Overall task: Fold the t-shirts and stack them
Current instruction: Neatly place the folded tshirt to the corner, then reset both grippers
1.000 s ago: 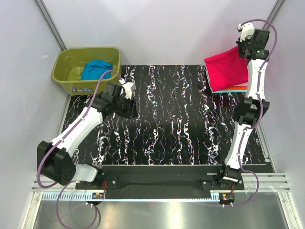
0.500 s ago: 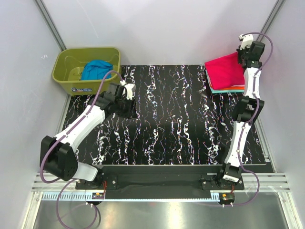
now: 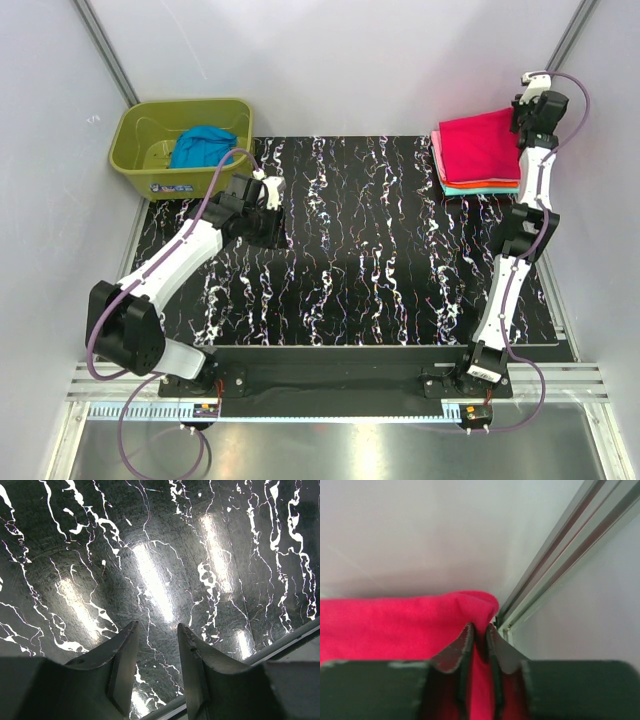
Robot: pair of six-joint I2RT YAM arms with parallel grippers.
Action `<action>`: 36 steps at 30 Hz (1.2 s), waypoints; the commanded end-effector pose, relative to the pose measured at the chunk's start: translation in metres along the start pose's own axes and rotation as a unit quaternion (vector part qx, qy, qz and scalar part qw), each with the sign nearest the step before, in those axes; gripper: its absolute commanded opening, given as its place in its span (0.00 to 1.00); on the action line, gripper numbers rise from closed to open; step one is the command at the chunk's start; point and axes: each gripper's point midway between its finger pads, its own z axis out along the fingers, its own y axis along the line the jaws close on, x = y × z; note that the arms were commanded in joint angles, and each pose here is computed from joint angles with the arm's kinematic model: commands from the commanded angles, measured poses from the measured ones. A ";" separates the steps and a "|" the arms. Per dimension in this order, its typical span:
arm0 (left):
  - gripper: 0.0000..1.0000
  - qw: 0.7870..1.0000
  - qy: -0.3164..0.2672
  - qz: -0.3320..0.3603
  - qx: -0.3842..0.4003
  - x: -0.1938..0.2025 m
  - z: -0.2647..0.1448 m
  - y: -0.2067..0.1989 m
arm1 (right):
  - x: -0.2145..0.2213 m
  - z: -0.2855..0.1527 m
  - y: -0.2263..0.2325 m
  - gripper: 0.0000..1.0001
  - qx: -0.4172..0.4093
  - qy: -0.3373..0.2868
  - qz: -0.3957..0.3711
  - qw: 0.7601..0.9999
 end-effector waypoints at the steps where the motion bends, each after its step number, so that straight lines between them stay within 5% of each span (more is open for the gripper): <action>1: 0.42 1.000 -0.018 0.007 -0.007 -0.012 0.000 0.002 | -0.049 0.000 -0.011 0.23 0.017 -0.085 0.012 0.996; 3: 0.42 1.000 -0.016 0.005 -0.005 -0.011 0.000 0.002 | -0.059 -0.003 -0.012 0.45 0.017 -0.096 0.020 0.995; 7: 0.42 1.000 -0.020 0.005 0.003 -0.013 -0.002 -0.002 | -0.074 -0.018 -0.016 0.67 0.031 -0.090 0.044 0.994; 17: 0.45 0.995 -0.077 0.022 0.052 -0.032 -0.034 -0.026 | -0.124 -0.128 0.036 0.66 -0.005 -0.006 0.184 0.983; 19: 0.45 0.994 -0.095 0.025 0.055 -0.037 -0.041 -0.027 | -0.103 -0.143 0.061 0.68 -0.018 0.031 0.190 0.981; 21: 0.45 0.993 -0.101 0.026 0.055 -0.037 -0.044 -0.026 | -0.102 -0.163 0.086 0.63 -0.036 0.041 0.183 0.982; 22: 0.46 0.992 -0.107 0.027 0.055 -0.038 -0.047 -0.027 | -0.102 -0.167 0.091 0.42 -0.045 0.039 0.186 0.981; 25: 0.46 0.992 -0.108 0.026 0.054 -0.036 -0.046 -0.026 | -0.086 -0.169 0.105 0.19 -0.068 0.057 0.212 0.973; 29: 0.47 0.992 -0.109 0.026 0.052 -0.037 -0.045 -0.025 | -0.054 -0.156 0.131 0.09 -0.107 0.090 0.265 0.954; 36: 0.47 0.994 -0.095 0.024 0.055 -0.033 -0.037 -0.024 | -0.001 -0.129 0.141 0.09 -0.091 0.111 0.316 0.938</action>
